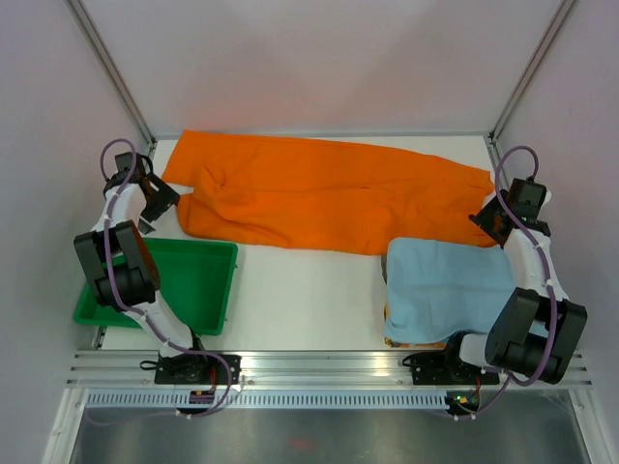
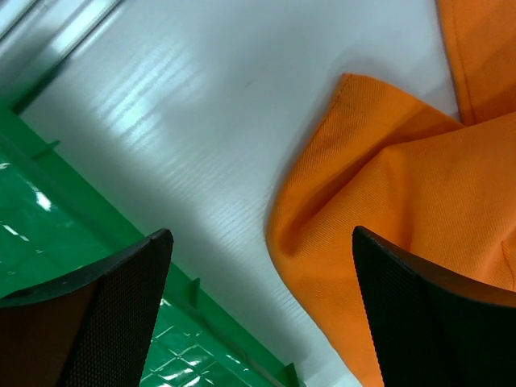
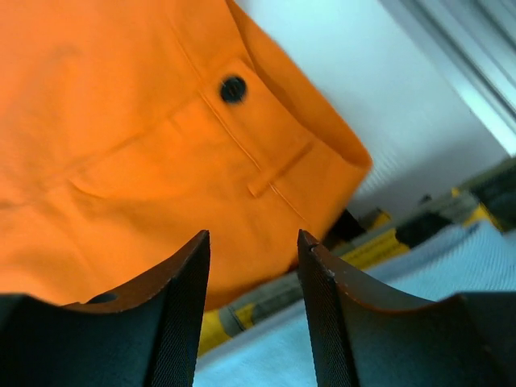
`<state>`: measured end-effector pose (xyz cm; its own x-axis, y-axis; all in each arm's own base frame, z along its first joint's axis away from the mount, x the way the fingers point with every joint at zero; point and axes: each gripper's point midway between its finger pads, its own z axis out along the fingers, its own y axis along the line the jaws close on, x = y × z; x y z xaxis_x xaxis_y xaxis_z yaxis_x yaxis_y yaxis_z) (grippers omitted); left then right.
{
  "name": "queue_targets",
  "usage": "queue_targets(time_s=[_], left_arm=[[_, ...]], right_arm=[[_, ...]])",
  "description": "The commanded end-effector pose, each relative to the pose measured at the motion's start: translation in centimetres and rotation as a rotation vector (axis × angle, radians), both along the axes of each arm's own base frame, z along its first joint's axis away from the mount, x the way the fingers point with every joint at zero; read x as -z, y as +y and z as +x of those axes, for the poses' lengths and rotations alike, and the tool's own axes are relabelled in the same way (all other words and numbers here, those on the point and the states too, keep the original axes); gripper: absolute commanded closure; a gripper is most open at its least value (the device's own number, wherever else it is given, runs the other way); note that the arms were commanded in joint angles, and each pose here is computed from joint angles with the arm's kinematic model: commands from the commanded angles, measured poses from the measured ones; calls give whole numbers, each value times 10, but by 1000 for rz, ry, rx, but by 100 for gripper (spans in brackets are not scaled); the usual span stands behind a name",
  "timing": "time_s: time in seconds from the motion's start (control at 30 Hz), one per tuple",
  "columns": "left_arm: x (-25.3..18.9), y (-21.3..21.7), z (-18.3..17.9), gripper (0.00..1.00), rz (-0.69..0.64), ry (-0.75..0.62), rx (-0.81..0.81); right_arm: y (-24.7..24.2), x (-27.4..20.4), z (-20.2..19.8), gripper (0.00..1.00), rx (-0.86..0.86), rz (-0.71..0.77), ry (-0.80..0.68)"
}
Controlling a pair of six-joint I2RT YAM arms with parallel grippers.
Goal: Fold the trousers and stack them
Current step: Flatten the trousers out
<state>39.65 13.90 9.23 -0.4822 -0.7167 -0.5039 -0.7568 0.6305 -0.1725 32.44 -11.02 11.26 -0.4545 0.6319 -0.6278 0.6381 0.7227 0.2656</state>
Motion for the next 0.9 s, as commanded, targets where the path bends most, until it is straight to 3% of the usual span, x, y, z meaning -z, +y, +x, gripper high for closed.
queue_targets(time_s=[0.0,0.27,0.37,0.5,0.6,0.7,0.73,0.77,0.87], left_arm=[[18,-14,10,5,-140,-13,-27],[26,-45,2,9,-250,-71,19],[34,-61,-1,15,-270,-93,138],[68,-58,-11,20,-217,44,121],[79,-50,-18,34,-186,83,58],[70,-31,-20,68,-92,75,-27],[58,-25,-17,94,-68,46,-46],[50,-21,-17,98,-49,35,-66],[7,-9,-14,98,17,-21,-110]], right_arm=[[-5,-26,23,45,-27,-21,-73],[-6,8,34,44,-35,6,-42],[-3,14,43,44,-61,34,-42],[-4,17,50,44,-64,44,-39],[-5,15,48,44,-59,34,-42],[-7,11,45,45,-55,15,-43],[-8,11,44,45,-53,11,-42],[-8,10,44,45,-51,7,-45],[-8,7,44,45,-52,4,-50]])
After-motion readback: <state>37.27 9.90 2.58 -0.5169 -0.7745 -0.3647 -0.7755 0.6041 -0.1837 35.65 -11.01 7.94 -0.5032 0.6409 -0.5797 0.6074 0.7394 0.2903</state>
